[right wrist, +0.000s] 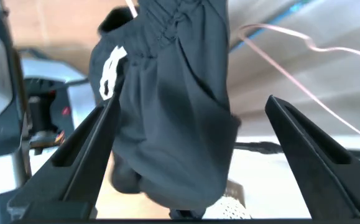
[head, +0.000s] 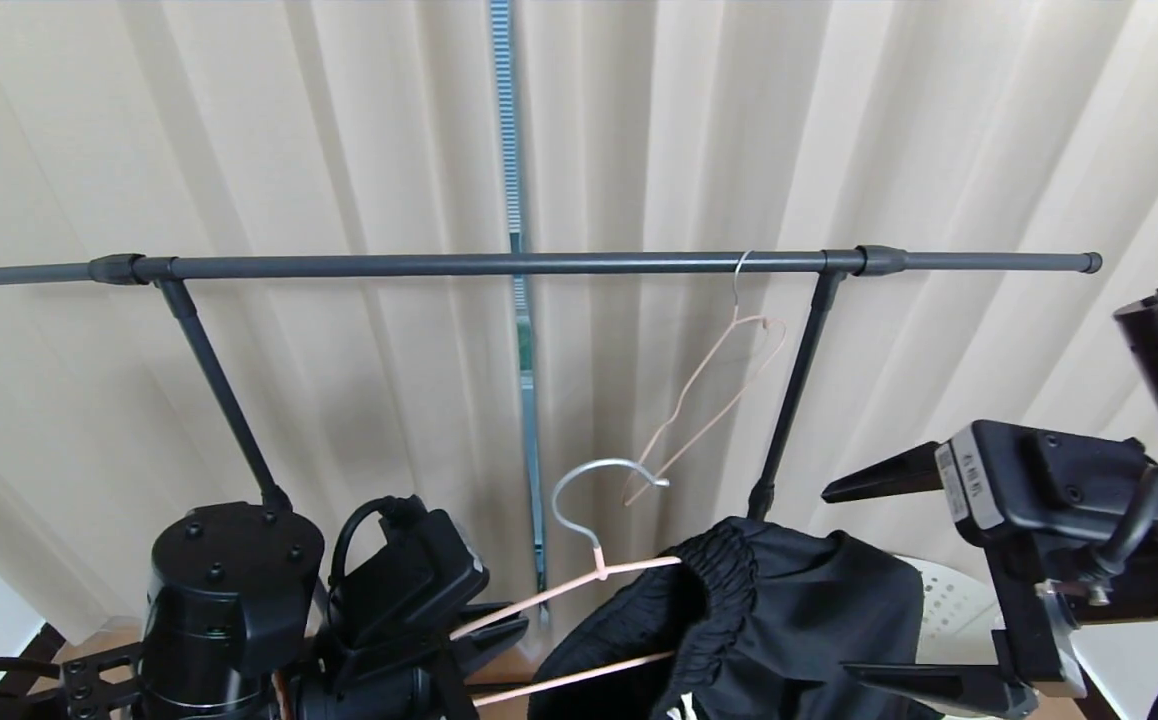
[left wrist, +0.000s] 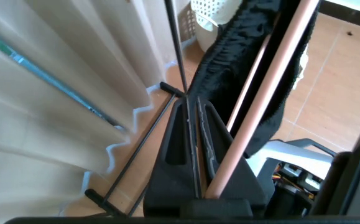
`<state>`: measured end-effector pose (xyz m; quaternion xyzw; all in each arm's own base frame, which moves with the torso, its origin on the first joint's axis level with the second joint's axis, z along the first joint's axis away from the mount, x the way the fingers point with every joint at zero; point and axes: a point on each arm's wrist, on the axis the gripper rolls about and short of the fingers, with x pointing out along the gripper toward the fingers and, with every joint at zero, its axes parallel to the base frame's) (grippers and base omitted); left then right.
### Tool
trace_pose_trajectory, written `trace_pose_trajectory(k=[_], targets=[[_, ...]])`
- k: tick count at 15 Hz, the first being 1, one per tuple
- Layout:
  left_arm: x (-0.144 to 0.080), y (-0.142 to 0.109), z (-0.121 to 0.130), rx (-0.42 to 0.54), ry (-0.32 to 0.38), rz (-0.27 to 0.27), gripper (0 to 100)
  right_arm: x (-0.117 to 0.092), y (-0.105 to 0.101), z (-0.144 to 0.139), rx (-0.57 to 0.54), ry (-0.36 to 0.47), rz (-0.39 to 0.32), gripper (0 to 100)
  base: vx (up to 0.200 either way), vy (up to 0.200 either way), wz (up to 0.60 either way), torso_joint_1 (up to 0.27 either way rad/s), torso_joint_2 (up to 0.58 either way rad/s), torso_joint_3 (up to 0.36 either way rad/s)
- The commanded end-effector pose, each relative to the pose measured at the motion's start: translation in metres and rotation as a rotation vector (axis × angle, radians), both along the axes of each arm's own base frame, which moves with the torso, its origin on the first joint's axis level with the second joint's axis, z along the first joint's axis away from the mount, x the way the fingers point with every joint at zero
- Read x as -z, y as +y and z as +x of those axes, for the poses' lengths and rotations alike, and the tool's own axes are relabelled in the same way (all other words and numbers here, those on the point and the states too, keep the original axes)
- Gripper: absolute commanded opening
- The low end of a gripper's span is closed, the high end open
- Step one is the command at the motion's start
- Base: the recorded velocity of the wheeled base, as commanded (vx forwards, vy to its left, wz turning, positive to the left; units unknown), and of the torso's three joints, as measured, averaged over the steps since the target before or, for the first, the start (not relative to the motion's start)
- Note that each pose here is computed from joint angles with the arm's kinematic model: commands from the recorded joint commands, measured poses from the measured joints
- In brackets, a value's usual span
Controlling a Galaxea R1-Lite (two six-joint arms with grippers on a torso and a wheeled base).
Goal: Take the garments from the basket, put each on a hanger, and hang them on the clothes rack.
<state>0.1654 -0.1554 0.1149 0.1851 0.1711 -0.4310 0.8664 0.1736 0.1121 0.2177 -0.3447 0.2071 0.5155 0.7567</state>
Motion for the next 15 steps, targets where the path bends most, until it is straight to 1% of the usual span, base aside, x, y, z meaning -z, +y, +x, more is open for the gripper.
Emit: trace_pose_trajectory(k=[1,2,3,4,8,12,15], targets=[[0.000,0.001,-0.004,0.018,0.002,-0.005,0,0.018,0.012,0.022,-0.032,0.080,-0.043,100,0.000,0.000,0.00,0.000,0.00,0.000],[-0.003,0.003,-0.007,0.046,0.006,-0.023,0,0.021,0.016,0.028,-0.054,0.107,-0.023,100,0.000,0.000,0.00,0.000,0.00,0.000],[-0.003,0.003,-0.008,0.048,0.005,-0.024,0,0.021,0.016,0.028,-0.056,0.108,-0.021,100,0.000,0.000,0.00,0.000,0.00,0.000],[-0.004,0.004,-0.009,0.063,0.007,-0.032,0,0.023,0.022,0.039,-0.055,0.124,-0.018,100,0.000,0.000,0.00,0.000,0.00,0.000],[-0.006,0.005,-0.013,0.072,-0.001,-0.040,0,0.027,0.036,0.057,-0.054,0.144,-0.017,100,0.000,0.000,0.00,0.000,0.00,0.000],[-0.006,0.006,-0.014,0.071,0.000,-0.038,0,0.021,0.057,0.059,-0.072,0.156,0.016,100,0.000,0.000,0.00,0.000,0.00,0.000],[-0.006,0.006,-0.013,0.066,0.000,-0.038,0,0.019,0.062,0.053,-0.105,0.161,0.025,100,0.000,0.000,0.00,0.000,0.00,0.000]])
